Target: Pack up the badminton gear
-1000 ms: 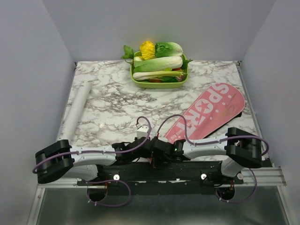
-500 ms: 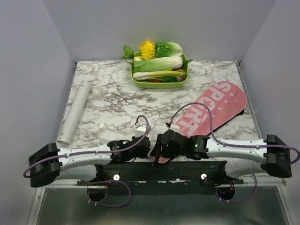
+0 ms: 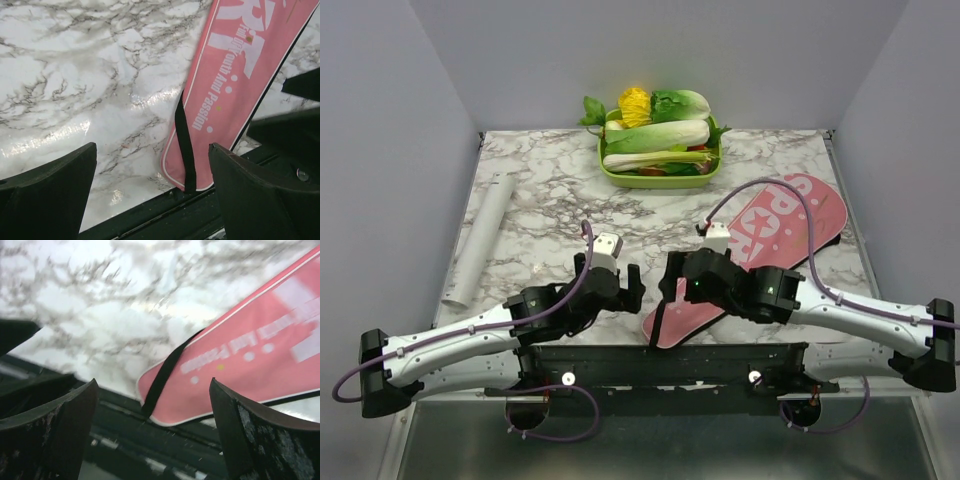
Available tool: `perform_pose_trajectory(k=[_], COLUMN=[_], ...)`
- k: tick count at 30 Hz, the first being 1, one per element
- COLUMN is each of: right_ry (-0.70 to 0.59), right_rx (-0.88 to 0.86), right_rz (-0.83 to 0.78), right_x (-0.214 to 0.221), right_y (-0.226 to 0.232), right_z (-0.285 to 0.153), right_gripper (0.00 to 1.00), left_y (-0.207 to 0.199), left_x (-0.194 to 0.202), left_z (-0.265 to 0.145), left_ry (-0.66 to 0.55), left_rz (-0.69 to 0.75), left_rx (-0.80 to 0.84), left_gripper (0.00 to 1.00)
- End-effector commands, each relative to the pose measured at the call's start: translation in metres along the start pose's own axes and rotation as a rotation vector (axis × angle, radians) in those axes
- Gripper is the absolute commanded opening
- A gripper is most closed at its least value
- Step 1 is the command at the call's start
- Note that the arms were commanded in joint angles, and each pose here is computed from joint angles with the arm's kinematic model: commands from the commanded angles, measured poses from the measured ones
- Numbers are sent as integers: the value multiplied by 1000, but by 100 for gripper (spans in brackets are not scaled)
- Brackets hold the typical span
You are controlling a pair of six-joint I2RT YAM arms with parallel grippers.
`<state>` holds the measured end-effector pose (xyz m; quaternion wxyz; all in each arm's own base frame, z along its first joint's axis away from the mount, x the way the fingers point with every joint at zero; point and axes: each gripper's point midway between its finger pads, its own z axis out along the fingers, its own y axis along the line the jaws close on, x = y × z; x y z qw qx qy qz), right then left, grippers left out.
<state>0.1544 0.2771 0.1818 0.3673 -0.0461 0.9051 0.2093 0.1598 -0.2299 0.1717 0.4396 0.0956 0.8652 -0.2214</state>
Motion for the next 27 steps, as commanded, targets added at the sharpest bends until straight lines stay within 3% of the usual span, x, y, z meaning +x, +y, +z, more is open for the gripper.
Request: perform_pose_trajectory(k=[1, 3, 8, 13, 21, 25, 27], right_ry=[-138, -116, -145, -183, -276, -254, -267], right_rx=[137, 103, 216, 303, 359, 245, 319], right_rz=[-52, -60, 12, 25, 11, -64, -15], right_x=[-59, -68, -112, -139, -174, -174, -177], right_y=[-53, -63, -124, -165, -173, -154, -165], right_z=[10, 21, 47, 41, 12, 11, 9], right_gripper=[100, 100, 100, 100, 100, 100, 100], left_y=[17, 16, 10, 36, 94, 112, 121], left_x=[-28, -35, -53, -70, -104, -118, -121], left_z=[-13, -15, -10, 10, 35, 48, 52], left_ry=[-70, -85, -108, -106, -110, -134, -150], left_rz=[69, 69, 85, 73, 23, 58, 95], left_rx=[-88, -86, -72, -118, -221, -238, -263], left_gripper=[99, 99, 99, 99, 99, 99, 99])
